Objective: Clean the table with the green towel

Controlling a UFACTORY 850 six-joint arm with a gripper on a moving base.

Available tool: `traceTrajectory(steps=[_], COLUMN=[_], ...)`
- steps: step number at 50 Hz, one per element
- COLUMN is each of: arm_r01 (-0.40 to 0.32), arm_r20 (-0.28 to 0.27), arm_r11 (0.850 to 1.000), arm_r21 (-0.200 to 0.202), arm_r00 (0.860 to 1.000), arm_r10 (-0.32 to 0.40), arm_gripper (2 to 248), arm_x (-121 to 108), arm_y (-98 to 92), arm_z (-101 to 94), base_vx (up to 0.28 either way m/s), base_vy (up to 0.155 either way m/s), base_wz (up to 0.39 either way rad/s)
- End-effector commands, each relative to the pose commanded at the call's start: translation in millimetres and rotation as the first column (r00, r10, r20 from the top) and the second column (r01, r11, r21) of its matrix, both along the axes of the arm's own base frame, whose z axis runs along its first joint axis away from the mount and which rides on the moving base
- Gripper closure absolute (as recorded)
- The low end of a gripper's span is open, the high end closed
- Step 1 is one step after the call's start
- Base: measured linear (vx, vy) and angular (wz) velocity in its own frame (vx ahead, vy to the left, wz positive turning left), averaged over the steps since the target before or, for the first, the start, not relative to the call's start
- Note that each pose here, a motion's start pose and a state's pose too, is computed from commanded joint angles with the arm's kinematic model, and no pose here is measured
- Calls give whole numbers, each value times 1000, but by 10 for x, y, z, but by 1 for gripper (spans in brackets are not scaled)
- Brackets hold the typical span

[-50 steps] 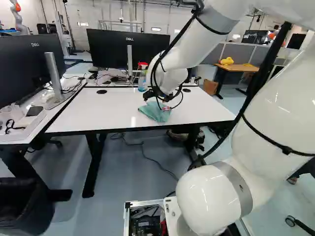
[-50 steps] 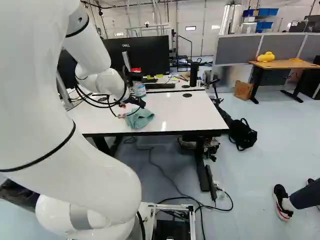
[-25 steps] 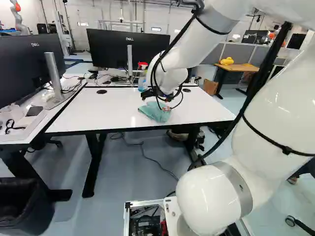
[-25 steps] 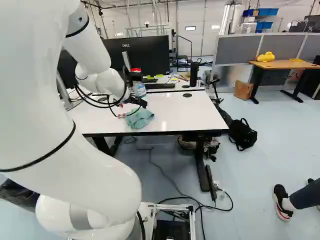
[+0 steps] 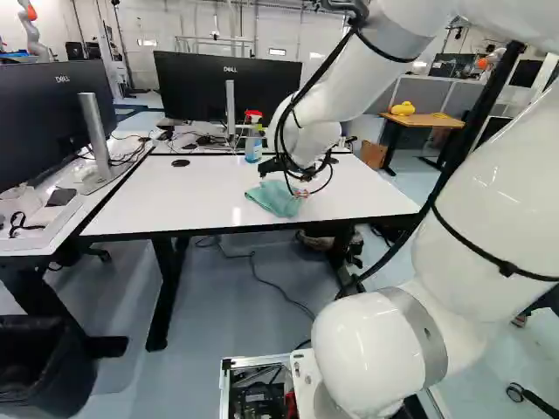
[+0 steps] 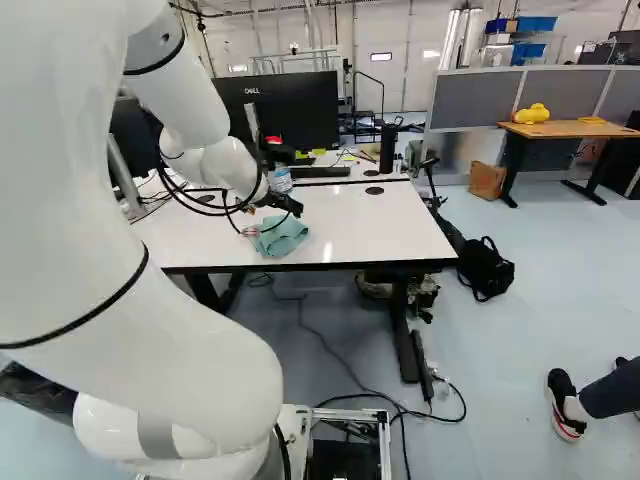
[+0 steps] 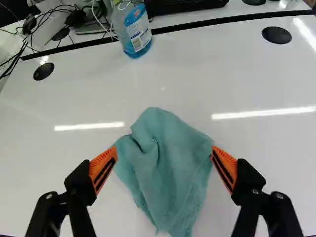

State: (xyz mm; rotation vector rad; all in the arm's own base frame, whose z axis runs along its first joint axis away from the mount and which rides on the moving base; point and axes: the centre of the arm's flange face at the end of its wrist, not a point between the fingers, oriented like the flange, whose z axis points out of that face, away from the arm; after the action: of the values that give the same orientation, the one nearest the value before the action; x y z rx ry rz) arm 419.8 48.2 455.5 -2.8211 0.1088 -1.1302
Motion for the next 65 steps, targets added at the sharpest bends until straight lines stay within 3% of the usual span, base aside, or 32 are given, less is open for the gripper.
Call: traceTrajectory(steps=[22,65], arm_r01=[79,78], arm_r20=[0,56], arm_r11=[997,997], arm_r21=[0,-20], arm_r00=[997,995], arm_r10=[-79,-76], arm_gripper=[3,3], arm_x=[-7,-155], arm_y=[-333,-373], arm_z=[-2,-120], base_vx=[0,0], base_vy=[0,0], base_wz=[0,0])
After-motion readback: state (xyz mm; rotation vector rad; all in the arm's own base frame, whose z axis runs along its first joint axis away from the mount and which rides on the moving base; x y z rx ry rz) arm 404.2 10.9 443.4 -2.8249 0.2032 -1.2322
